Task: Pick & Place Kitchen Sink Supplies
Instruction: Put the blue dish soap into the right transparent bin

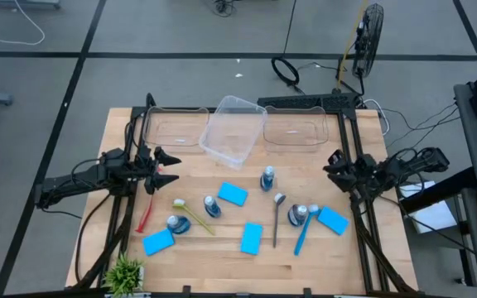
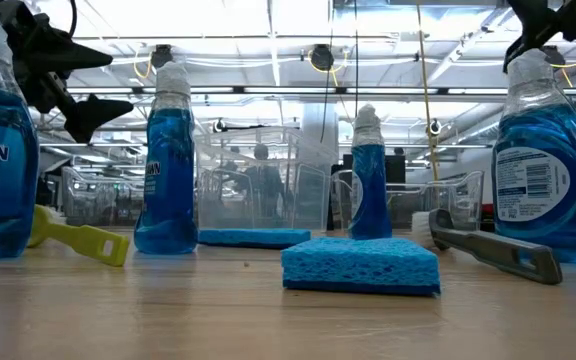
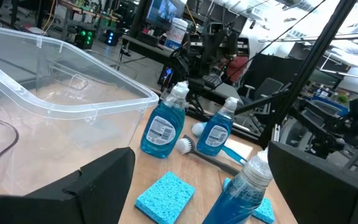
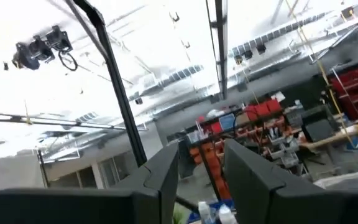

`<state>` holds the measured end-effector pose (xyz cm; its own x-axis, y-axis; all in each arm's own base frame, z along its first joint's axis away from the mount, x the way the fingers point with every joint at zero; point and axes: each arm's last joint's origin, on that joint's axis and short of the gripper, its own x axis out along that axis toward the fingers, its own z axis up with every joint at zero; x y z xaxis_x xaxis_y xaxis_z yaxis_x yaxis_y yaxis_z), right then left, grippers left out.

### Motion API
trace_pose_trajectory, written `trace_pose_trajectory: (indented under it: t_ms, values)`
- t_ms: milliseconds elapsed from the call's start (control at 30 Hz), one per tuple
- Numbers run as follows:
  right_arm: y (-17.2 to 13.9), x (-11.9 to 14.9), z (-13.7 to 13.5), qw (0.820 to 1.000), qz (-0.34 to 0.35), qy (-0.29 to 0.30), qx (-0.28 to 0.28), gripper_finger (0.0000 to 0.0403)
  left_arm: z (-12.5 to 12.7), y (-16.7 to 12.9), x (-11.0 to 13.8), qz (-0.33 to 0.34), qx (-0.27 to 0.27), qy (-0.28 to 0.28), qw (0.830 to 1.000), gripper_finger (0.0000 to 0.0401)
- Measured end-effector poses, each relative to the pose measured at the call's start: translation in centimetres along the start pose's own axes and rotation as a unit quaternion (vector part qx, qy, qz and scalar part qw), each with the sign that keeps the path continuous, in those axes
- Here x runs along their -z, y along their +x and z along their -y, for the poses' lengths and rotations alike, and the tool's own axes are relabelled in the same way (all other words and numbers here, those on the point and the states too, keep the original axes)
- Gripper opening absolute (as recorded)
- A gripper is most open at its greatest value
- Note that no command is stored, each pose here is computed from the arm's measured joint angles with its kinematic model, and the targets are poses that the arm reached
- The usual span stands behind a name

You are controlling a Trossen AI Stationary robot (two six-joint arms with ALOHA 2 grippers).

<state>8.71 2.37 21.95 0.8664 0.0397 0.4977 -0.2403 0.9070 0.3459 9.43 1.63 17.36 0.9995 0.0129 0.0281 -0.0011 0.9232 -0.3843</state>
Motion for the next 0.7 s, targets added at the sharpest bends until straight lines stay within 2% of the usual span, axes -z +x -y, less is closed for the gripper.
trace_pose_trajectory:
  t_ms: [100,233,367,533,700]
  values:
    - [0.6,0.4,-0.1,0.998,-0.052,-0.017,0.012,0.0116,0.0,0.0,0.0,0.000,0.000,0.000,1.000,0.0365]
    - [2.9,-2.2,-1.4,0.996,-0.081,-0.016,0.017,0.0116,0.0,0.0,0.0,0.000,0.000,0.000,1.000,0.0365]
    - [5.4,-3.1,-2.5,0.985,-0.173,-0.015,0.020,0.0116,0.0,0.0,0.0,0.000,0.000,0.001,1.000,0.0365]
    - [8.5,-4.8,-4.0,0.974,-0.228,0.009,0.005,0.0116,0.0,0.0,0.0,0.001,-0.001,0.004,1.000,0.0365]
    - [10.5,-6.3,-5.2,0.961,-0.275,0.002,0.013,0.0116,0.0,0.0,0.0,0.002,-0.005,0.003,1.000,0.0365]
